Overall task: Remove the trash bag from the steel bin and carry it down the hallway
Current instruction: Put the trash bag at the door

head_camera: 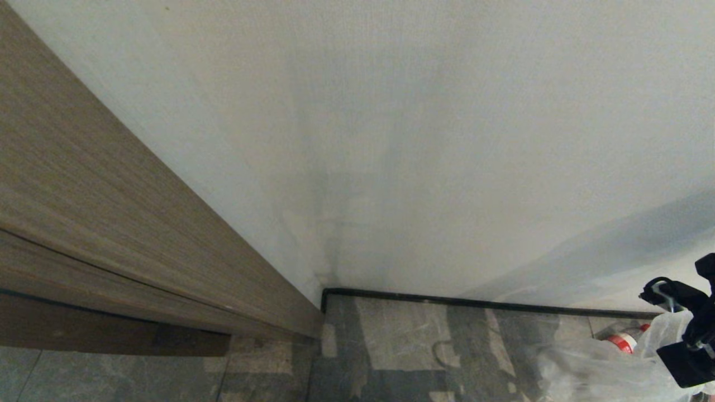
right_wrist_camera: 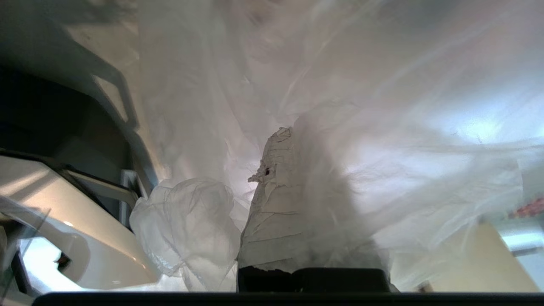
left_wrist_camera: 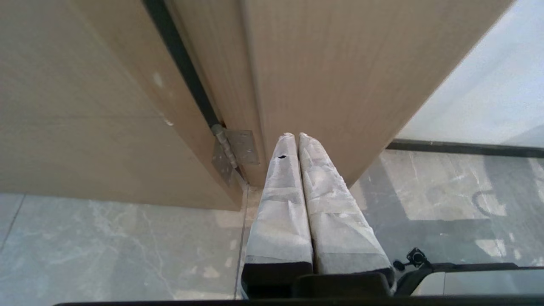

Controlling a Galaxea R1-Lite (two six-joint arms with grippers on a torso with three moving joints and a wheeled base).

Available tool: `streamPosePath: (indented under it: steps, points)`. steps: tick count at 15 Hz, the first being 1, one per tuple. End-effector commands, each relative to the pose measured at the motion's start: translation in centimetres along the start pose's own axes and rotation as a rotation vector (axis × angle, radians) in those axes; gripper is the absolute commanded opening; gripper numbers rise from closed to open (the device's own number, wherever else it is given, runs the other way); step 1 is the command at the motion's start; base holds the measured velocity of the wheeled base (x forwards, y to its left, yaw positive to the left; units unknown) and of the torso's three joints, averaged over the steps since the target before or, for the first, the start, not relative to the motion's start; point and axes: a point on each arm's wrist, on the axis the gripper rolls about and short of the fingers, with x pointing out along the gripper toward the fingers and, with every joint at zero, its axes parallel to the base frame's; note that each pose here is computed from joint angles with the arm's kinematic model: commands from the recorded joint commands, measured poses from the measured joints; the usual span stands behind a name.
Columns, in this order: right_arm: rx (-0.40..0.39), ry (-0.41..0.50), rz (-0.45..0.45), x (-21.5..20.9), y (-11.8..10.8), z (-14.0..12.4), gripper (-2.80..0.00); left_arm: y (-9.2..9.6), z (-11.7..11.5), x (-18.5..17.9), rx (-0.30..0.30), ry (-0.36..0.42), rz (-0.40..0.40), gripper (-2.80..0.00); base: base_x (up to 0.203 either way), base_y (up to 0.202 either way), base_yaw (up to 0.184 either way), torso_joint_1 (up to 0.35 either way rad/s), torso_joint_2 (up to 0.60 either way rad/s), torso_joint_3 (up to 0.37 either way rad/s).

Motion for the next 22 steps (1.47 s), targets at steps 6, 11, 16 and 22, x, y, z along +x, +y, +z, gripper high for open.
streamPosePath:
  steps: [6,11,16,22]
  points:
    - [-0.039,0.122,0.0,1.3,0.4,-2.2,-2.8,0.0,0.0,0.0,-0.001,0.0,0.0,-2.8,0.0,0.0,0.0,0.0,0.0,0.0]
    - [-0.051,0.101,0.091,1.7,0.9,-2.3,0.0,0.0,0.0,0.0,-0.001,0.0,0.0,-2.8,0.0,0.0,0.0,0.0,0.0,0.0]
    - [-0.035,0.064,0.109,1.2,0.8,-2.3,0.0,0.0,0.0,0.0,-0.001,0.0,0.0,-2.8,0.0,0.0,0.0,0.0,0.0,0.0]
    - [-0.014,0.042,0.098,0.3,1.0,-2.9,0.0,0.0,0.0,0.0,-0.001,0.0,0.0,-2.8,0.0,0.0,0.0,0.0,0.0,0.0]
